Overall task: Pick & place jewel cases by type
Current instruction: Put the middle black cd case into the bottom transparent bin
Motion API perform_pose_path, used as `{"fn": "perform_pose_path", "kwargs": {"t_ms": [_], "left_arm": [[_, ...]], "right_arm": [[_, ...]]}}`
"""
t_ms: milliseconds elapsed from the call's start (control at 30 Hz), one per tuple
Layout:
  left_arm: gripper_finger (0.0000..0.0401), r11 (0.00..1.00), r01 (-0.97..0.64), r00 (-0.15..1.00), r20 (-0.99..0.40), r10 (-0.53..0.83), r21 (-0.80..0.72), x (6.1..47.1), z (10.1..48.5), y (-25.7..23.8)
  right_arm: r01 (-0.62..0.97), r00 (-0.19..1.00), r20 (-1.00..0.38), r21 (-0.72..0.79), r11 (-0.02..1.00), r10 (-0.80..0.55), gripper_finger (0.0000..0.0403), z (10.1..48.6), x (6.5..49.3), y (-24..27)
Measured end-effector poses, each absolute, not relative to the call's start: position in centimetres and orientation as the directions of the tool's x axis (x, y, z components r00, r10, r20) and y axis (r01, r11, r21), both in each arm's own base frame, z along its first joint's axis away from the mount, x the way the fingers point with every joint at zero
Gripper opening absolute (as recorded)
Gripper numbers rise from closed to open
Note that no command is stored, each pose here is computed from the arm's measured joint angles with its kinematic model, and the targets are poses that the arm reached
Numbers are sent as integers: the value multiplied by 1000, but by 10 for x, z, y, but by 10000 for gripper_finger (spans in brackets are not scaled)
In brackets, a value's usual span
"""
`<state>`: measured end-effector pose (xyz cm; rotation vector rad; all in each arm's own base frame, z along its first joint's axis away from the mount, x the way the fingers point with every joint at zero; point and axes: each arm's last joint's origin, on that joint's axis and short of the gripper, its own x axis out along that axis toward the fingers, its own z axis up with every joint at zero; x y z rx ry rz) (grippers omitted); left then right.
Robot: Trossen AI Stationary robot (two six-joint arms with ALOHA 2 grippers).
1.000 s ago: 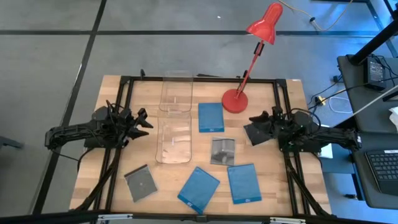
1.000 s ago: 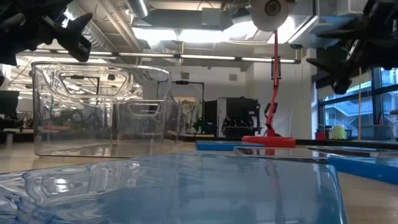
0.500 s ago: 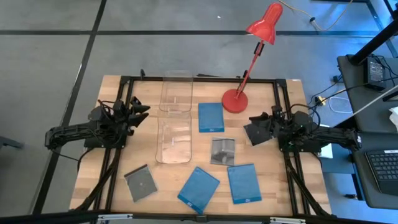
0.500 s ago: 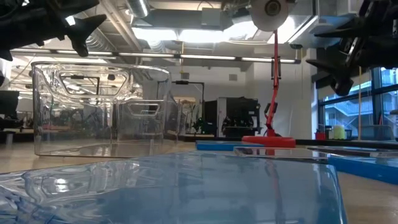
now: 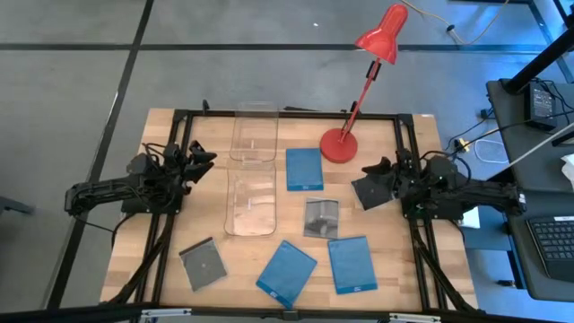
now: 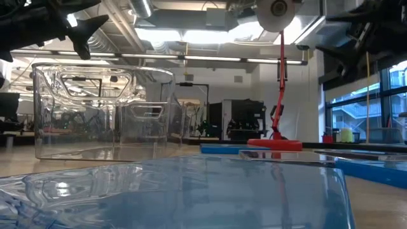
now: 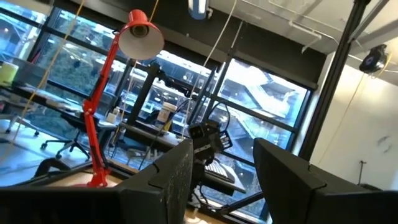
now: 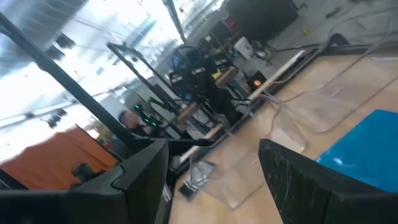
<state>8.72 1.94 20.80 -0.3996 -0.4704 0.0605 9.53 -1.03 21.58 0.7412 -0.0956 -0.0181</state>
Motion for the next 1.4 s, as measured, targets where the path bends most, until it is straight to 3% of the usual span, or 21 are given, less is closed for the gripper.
{"fn": "perform_pose_path", "kwargs": {"t_ms": [300,567,767,1033,1400], "left_arm": [[167,938,51,864,485,131,-344,84,214,18],[167,976,-30,869,477,133,-217,85,213,19],[167,978,-37,869,478,133,-205,85,213,19],[167,928,53,863,485,143,-369,84,213,19],[167,878,20,850,471,237,-479,89,215,23]], "right_arm": [[232,958,-277,600,766,-73,255,270,120,-14],[401,845,-528,520,754,-85,255,278,156,-19],[450,793,-603,486,749,-86,255,269,171,-21],[492,761,-645,510,706,-64,255,261,179,-21],[501,759,-648,518,693,-64,255,260,180,-21]]}}
